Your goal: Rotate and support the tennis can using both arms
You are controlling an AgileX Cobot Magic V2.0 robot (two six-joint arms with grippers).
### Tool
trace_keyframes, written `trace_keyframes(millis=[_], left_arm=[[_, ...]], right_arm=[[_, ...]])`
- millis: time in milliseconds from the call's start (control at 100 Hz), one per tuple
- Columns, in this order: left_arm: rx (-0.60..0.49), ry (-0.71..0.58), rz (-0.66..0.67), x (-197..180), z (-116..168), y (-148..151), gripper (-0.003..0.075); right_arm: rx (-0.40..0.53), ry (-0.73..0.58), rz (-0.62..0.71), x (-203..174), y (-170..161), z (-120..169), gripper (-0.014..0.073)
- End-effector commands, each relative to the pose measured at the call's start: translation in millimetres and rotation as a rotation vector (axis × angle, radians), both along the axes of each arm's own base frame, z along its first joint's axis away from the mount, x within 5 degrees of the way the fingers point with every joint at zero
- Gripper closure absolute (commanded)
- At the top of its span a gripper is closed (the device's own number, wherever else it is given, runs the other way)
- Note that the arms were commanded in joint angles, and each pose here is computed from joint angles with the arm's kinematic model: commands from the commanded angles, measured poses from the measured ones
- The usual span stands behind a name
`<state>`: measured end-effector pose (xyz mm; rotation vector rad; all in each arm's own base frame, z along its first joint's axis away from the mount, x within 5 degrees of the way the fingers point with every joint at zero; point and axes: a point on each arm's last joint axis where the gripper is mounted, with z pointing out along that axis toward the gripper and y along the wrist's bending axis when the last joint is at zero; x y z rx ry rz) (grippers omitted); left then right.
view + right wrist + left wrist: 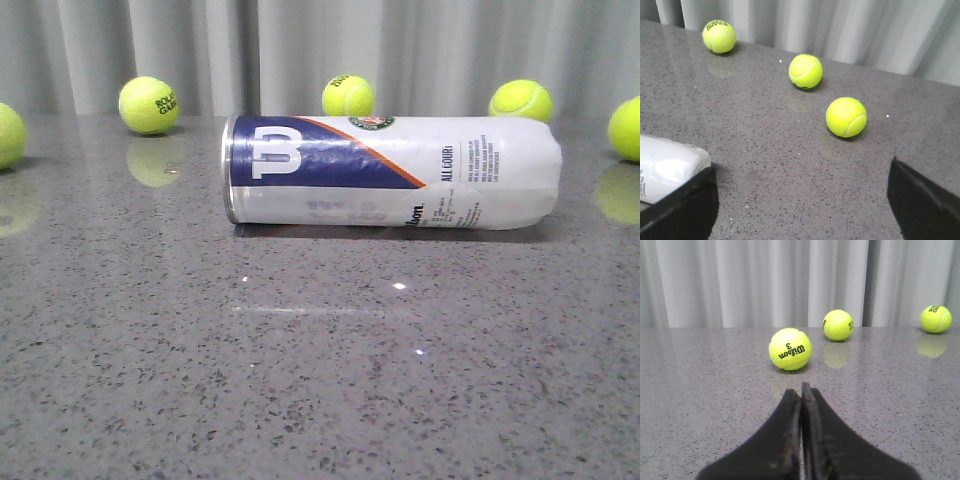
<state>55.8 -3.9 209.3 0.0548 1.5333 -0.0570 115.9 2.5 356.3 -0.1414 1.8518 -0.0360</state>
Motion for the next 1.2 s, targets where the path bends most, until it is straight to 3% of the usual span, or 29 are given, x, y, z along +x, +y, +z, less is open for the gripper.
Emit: trace_keyframes(millis=[0,210,280,370,540,650,880,1060,1190], left_arm=[[-0.005,-0.070,-0.005,-1,-6,0,0.0741],[-0.005,-0.070,-0.005,-1,-6,0,0.0741],[-0.005,-0.070,-0.005,-1,-6,0,0.0741],[-0.005,-0.070,-0.005,-1,-6,0,0.0741],[-0.005,-0.070,-0.005,-1,-6,0,0.0741],[-0.005,-0.070,-0.005,-1,-6,0,0.0741],[-0.031,-0.128,-0.007,-4,11,0,0.0741],[-0.072,-0.124,-0.010,-13,61,1,0.0741],[-0.066,-0.037,-0.007,-13,101,1,0.0741]], right_arm=[[0.007,-0.158,-0.034,-17,-2,2,-0.0050],[0.006,-0.225,-0.044,-43,-1,-26,-0.0047],[0.016,-0.249,-0.051,-46,-1,-30,-0.0003],[0.029,-0.267,-0.058,-47,-1,-29,0.0127],[0.029,-0.286,-0.062,-47,-2,-28,0.0481],[0.029,-0.283,-0.061,-47,-2,-28,0.0664],[0.029,-0.280,-0.060,-47,-2,-28,0.0662],[0.029,-0.280,-0.060,-47,-2,-28,0.0662],[0.029,-0.281,-0.061,-47,-2,-28,0.0662]])
